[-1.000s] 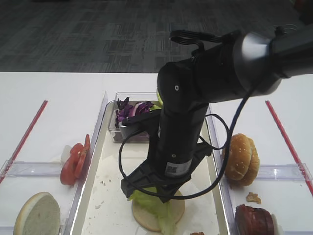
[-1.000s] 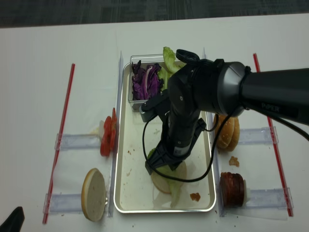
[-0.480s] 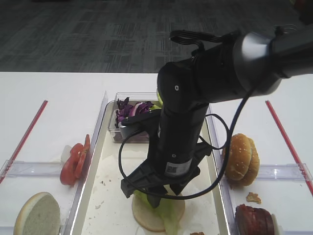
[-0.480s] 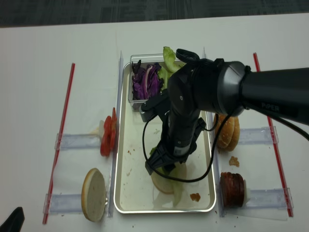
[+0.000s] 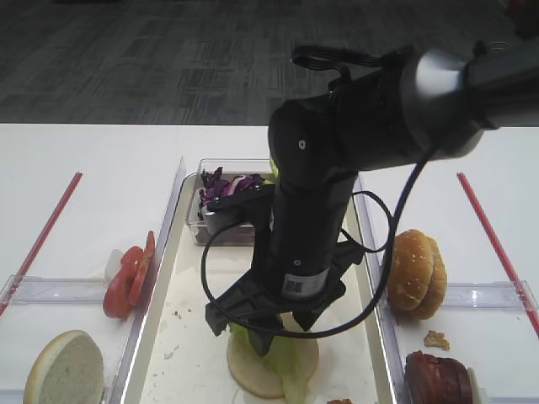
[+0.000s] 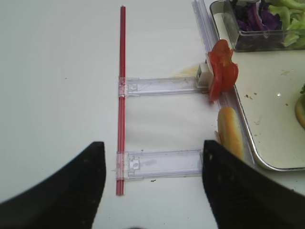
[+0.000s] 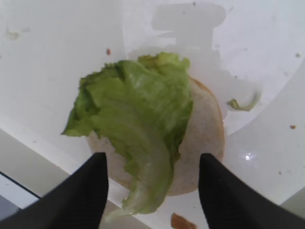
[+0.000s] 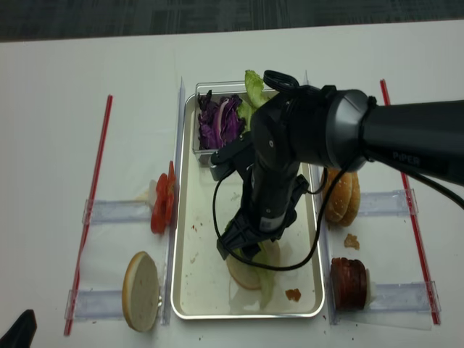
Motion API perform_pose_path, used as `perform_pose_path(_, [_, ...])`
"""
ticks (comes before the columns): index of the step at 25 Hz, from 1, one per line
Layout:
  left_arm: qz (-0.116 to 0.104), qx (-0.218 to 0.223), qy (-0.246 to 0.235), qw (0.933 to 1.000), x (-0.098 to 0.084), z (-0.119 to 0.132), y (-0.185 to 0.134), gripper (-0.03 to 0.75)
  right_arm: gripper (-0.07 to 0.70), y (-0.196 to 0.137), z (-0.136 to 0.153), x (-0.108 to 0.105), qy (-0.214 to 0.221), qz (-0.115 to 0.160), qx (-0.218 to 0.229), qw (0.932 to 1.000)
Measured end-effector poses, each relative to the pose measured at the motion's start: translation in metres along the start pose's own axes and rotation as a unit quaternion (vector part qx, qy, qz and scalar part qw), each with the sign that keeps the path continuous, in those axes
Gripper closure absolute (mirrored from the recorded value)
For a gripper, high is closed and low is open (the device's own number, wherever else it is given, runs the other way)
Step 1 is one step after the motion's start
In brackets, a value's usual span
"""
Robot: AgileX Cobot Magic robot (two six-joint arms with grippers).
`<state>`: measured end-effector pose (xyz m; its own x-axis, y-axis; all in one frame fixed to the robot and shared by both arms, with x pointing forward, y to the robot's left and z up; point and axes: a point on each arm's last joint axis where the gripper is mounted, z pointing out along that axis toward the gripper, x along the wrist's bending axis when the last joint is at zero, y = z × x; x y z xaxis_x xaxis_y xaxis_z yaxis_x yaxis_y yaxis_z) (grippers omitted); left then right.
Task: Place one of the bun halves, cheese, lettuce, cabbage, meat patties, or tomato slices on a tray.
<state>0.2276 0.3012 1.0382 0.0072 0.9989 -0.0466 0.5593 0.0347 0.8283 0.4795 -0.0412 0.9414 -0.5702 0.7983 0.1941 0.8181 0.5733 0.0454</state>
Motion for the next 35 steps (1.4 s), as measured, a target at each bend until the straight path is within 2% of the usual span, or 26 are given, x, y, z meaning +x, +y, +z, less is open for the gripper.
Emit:
perform_pose_path(11, [0.000, 0.000, 0.000, 1.0000, 0.000, 0.000, 0.000, 0.294, 0.190, 0.018, -0.039, 0.012, 0.009, -0.014, -0.001, 0.9999])
perform_pose_path(21, [0.000, 0.000, 0.000, 1.0000, 0.000, 0.000, 0.000, 0.294, 0.190, 0.023, -0.061, 0.014, -0.009, -0.029, 0.016, 0.9994])
perform_pose_path(28, [0.000, 0.000, 0.000, 1.0000, 0.000, 0.000, 0.000, 0.294, 0.190, 0.032, -0.075, 0.003, -0.008, -0.014, -0.006, 0.9999])
perform_pose_path(35, [0.000, 0.000, 0.000, 1.0000, 0.000, 0.000, 0.000, 0.294, 0.190, 0.033, -0.076, -0.001, -0.010, -0.010, -0.007, 0.9999])
